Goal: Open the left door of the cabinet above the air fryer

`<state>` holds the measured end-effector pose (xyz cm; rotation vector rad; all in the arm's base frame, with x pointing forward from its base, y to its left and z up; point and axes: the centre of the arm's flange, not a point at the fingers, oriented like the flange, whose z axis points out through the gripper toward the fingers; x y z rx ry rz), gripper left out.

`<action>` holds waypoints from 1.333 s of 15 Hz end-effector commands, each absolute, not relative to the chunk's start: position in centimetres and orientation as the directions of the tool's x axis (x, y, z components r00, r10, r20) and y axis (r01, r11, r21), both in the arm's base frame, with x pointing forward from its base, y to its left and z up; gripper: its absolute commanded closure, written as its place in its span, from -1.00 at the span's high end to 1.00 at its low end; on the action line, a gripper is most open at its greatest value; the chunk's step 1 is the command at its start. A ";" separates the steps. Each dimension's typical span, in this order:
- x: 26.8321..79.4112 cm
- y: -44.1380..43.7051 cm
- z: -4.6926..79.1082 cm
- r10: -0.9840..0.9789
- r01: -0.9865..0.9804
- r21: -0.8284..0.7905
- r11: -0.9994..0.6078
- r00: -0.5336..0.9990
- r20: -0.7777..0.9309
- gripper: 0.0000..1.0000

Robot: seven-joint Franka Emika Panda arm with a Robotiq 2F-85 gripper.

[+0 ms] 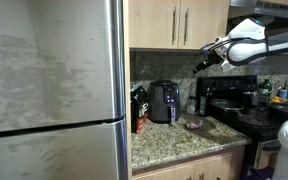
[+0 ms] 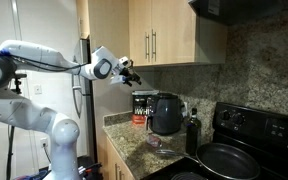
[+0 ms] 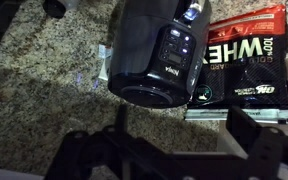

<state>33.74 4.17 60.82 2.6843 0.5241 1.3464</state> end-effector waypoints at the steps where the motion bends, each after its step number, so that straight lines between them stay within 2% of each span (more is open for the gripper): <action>1: 36.2 7.2 64.5 0.309 0.318 0.168 -0.933 0.470 0.827 1.00; 5: 38.3 7.7 72.2 0.074 0.237 -0.029 -0.971 0.412 0.908 1.00; 6: 35.4 7.5 69.0 0.160 0.278 0.044 -0.960 0.411 0.897 1.00; 10: 36.4 8.3 70.0 0.164 0.290 0.047 -0.956 0.395 0.904 1.00; 14: 39.4 10.6 78.7 -0.046 0.307 -0.156 -0.939 0.336 0.941 1.00; 16: 40.8 11.4 82.6 -0.164 0.253 -0.256 -0.933 0.335 0.928 1.00; 17: 37.2 10.1 78.5 -0.082 0.289 -0.184 -0.939 0.333 0.939 1.00; 20: 39.0 10.8 80.7 -0.146 0.273 -0.241 -0.931 0.327 0.934 1.00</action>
